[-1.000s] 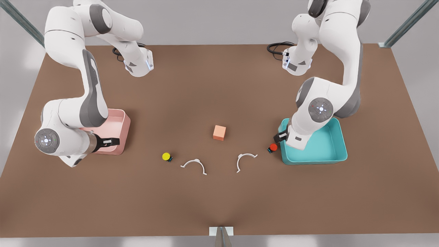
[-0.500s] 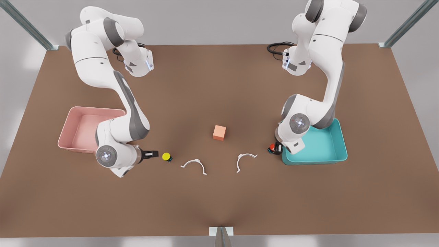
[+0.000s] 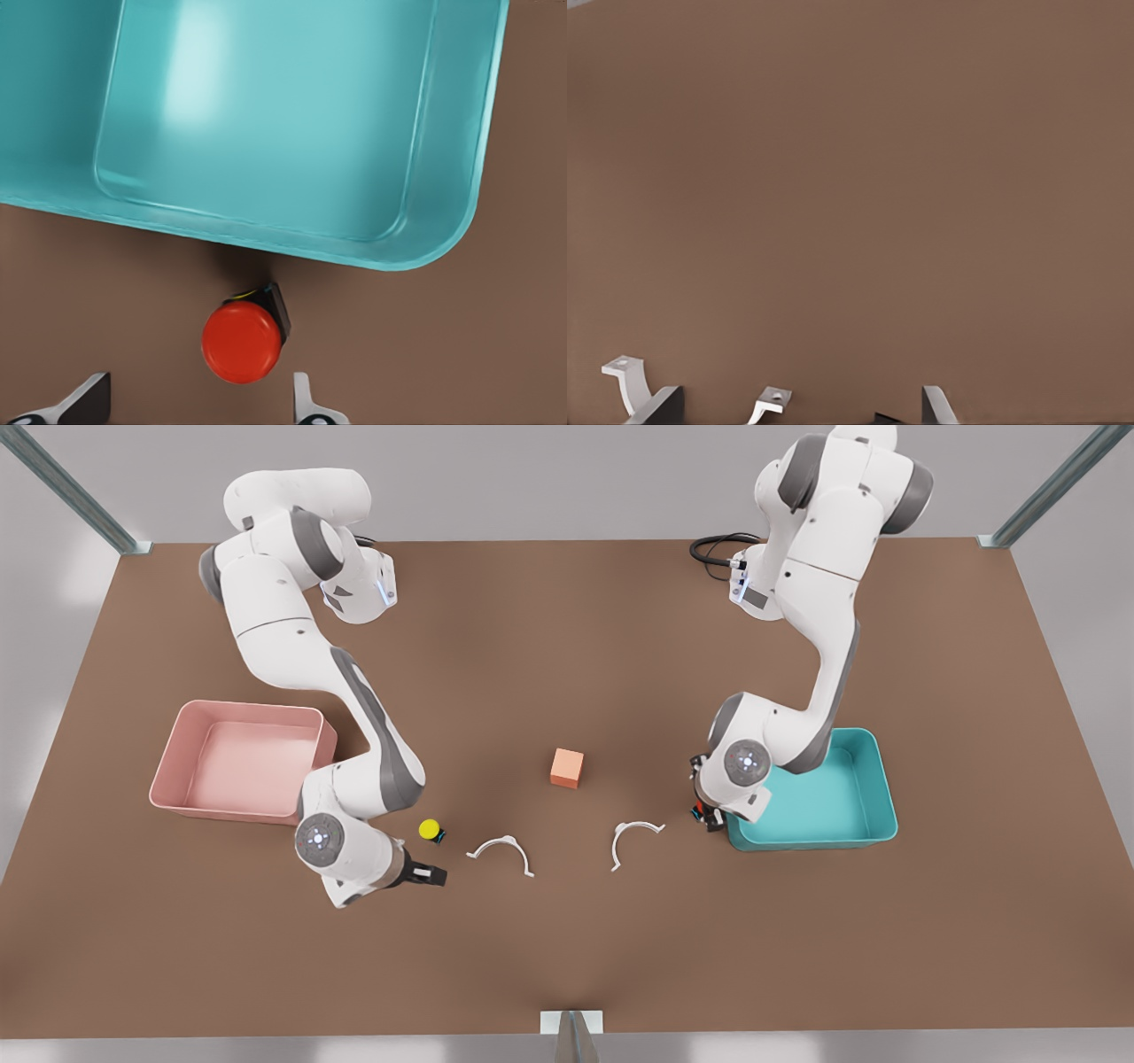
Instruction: Place the red button in the blue storage box with the left arm, and place the yellow button in the pink storage box with the right arm
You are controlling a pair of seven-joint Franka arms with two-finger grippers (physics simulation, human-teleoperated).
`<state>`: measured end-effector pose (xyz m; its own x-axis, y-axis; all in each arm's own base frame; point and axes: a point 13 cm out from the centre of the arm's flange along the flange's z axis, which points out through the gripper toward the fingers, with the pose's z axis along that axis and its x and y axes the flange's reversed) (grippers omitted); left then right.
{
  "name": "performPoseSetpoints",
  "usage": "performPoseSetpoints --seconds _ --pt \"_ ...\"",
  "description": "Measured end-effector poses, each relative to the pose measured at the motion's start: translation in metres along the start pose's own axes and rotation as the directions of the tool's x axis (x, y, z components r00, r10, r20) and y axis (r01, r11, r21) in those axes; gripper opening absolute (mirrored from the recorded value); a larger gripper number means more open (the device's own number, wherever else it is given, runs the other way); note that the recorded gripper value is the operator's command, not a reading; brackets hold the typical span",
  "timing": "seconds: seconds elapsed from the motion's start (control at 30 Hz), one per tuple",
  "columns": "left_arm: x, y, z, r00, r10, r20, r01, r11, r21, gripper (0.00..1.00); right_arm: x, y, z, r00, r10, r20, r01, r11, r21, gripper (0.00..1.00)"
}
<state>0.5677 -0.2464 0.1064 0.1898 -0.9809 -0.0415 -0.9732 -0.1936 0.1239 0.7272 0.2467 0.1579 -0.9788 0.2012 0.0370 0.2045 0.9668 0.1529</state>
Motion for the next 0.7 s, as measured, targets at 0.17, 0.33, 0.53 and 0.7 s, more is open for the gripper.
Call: performPoseSetpoints --seconds 0.17,0.33,0.53,0.7 --pt "-0.001 -0.004 0.011 0.997 -0.077 -0.006 0.077 0.997 0.011 1.00 0.005 -0.009 0.015 0.997 0.071 0.002 -0.071 0.997 0.042 1.00" --pt "-0.004 -0.009 0.018 0.990 -0.141 -0.011 0.141 0.990 0.019 1.00 0.011 -0.019 0.026 0.991 0.137 -0.008 -0.136 0.988 0.074 1.00" --pt "-0.011 -0.018 0.023 0.979 -0.201 -0.018 0.202 0.979 0.029 1.00 0.031 -0.034 0.052 0.981 0.190 -0.041 -0.184 0.974 0.132 1.00" --pt "-0.011 -0.021 0.026 0.975 -0.223 -0.016 0.224 0.974 0.036 0.61 0.069 -0.045 0.060 0.975 0.210 -0.069 -0.196 0.965 0.172 1.00"
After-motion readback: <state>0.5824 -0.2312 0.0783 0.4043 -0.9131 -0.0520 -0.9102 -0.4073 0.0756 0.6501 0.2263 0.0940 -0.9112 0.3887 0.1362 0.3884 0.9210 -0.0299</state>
